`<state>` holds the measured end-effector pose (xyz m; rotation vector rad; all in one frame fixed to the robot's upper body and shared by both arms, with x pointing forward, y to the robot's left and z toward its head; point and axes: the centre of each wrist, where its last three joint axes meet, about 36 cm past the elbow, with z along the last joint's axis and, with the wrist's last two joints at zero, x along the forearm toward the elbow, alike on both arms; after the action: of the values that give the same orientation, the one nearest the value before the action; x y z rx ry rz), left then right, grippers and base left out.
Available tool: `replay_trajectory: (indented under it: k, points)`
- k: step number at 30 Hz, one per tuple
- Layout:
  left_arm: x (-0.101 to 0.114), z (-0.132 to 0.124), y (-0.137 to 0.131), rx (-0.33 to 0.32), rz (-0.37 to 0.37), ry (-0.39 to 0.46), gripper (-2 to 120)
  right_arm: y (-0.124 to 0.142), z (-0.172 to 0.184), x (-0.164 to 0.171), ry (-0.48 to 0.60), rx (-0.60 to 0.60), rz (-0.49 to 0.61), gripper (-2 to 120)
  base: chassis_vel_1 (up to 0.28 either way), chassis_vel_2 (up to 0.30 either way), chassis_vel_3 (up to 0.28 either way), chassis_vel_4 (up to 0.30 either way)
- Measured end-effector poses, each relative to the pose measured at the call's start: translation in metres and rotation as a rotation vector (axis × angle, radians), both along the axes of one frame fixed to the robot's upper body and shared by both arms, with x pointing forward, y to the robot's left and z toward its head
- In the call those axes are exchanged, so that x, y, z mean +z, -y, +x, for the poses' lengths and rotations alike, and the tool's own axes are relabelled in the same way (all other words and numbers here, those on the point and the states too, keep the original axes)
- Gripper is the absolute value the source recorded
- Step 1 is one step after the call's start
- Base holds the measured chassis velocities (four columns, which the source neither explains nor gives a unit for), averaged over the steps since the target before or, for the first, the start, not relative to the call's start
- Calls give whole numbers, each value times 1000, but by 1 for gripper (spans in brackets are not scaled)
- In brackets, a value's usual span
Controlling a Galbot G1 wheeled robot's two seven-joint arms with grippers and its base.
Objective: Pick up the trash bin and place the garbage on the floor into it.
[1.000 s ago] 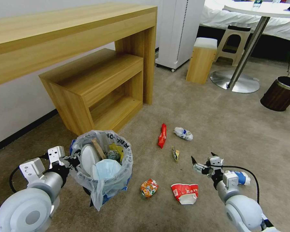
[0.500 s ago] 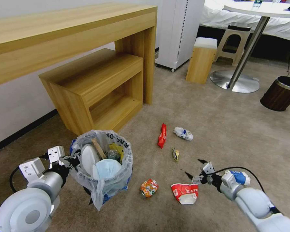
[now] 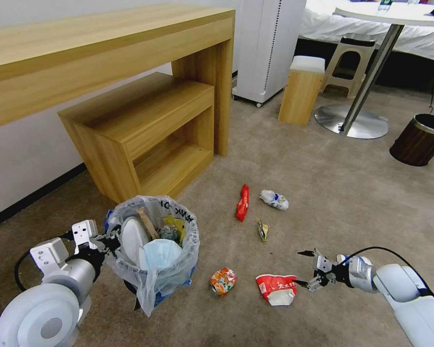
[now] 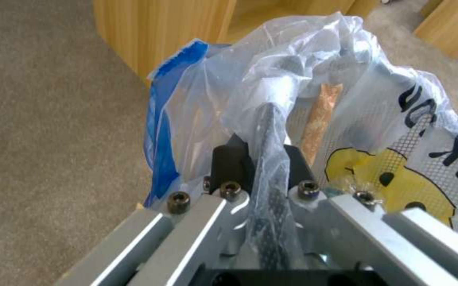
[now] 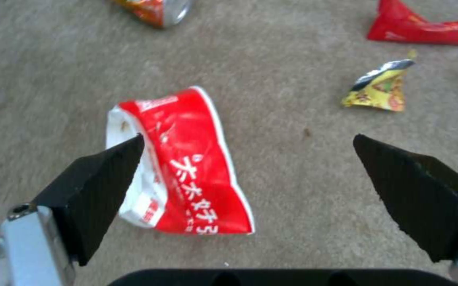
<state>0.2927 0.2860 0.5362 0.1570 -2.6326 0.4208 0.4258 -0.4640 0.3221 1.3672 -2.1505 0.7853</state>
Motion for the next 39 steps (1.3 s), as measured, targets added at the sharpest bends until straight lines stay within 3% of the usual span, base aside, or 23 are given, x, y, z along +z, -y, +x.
replay_trajectory:
  k: [12,31,39]
  points:
    - [0,-2,1,6,5,4,2,-13,2,-20,-8,104,40,100,0,0,0,0]
    - [-6,6,-4,13,-5,-9,2,-53,8,-79,-112,144,21,99,0,0,0,0]
    - [-4,7,-6,10,-12,-1,2,-62,3,-90,-141,163,0,80,0,0,0,0]
